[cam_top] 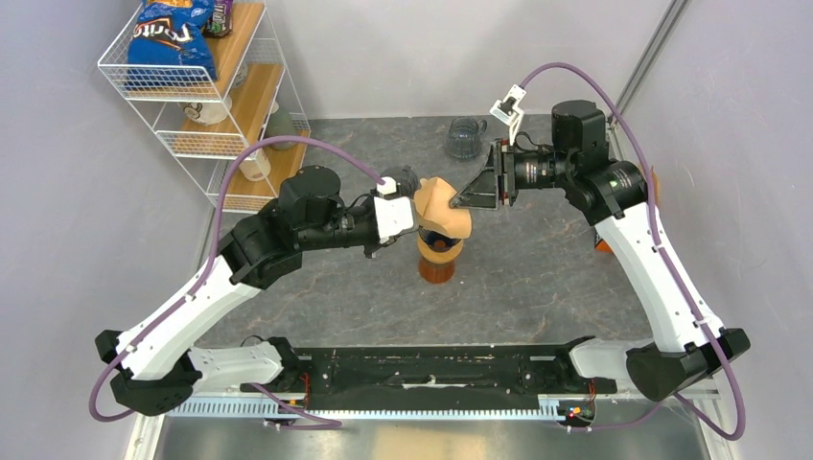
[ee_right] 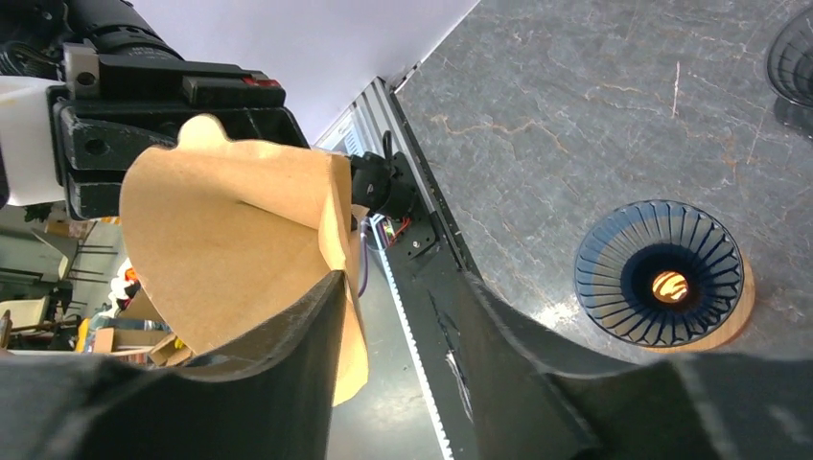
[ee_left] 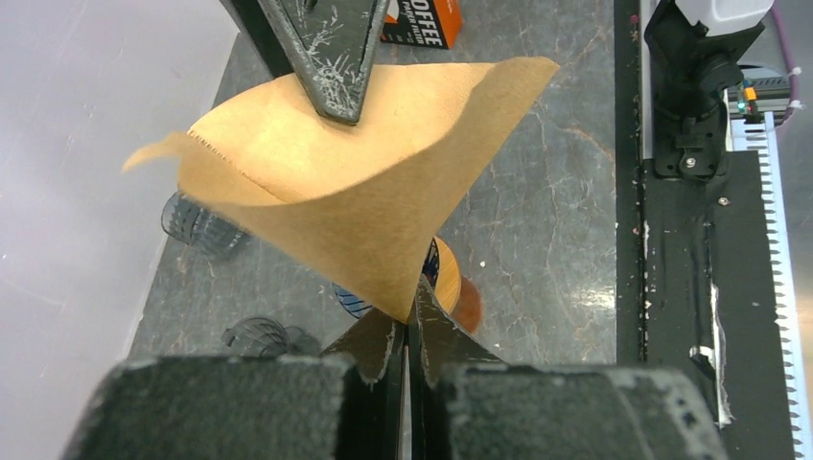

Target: Place the coffee filter in the dripper

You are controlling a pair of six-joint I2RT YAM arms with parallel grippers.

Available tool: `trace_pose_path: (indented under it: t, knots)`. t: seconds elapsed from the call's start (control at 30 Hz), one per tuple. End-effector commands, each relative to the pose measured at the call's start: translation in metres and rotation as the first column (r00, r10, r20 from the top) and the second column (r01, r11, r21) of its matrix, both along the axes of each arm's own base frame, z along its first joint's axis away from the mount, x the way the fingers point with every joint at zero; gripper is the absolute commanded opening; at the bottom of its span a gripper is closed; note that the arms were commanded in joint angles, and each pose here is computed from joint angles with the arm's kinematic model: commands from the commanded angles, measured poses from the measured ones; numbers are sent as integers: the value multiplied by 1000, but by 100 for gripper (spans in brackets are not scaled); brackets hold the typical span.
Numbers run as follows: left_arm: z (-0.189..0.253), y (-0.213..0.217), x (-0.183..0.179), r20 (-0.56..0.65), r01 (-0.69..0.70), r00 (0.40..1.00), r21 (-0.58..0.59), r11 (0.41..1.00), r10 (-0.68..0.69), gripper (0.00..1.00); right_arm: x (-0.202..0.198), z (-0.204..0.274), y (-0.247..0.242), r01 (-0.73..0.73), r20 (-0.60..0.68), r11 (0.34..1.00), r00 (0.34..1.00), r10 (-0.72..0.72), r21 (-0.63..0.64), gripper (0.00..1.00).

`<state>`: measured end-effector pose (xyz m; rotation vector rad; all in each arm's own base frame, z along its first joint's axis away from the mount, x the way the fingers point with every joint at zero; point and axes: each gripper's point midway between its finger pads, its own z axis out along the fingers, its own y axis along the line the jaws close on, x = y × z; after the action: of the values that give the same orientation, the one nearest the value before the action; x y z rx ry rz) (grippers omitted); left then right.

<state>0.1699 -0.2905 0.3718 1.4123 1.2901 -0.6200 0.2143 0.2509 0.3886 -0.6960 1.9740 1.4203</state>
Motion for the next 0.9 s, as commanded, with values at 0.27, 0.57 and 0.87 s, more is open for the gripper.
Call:
trace_pose_path:
  t: [0.27, 0.57, 0.87]
  knots:
    - [16, 0, -14, -50, 25, 998, -75, 997, -28, 2, -14, 27, 0, -43, 123, 998, 992, 38, 39, 0]
    - [8, 1, -24, -44, 85, 995, -51, 995, -87, 2, -19, 29, 1, -59, 148, 998, 987, 55, 27, 63]
    - [6, -3, -37, -34, 186, 982, -21, 982, -186, 2, -27, 29, 18, -138, 214, 990, 967, 136, -8, 61]
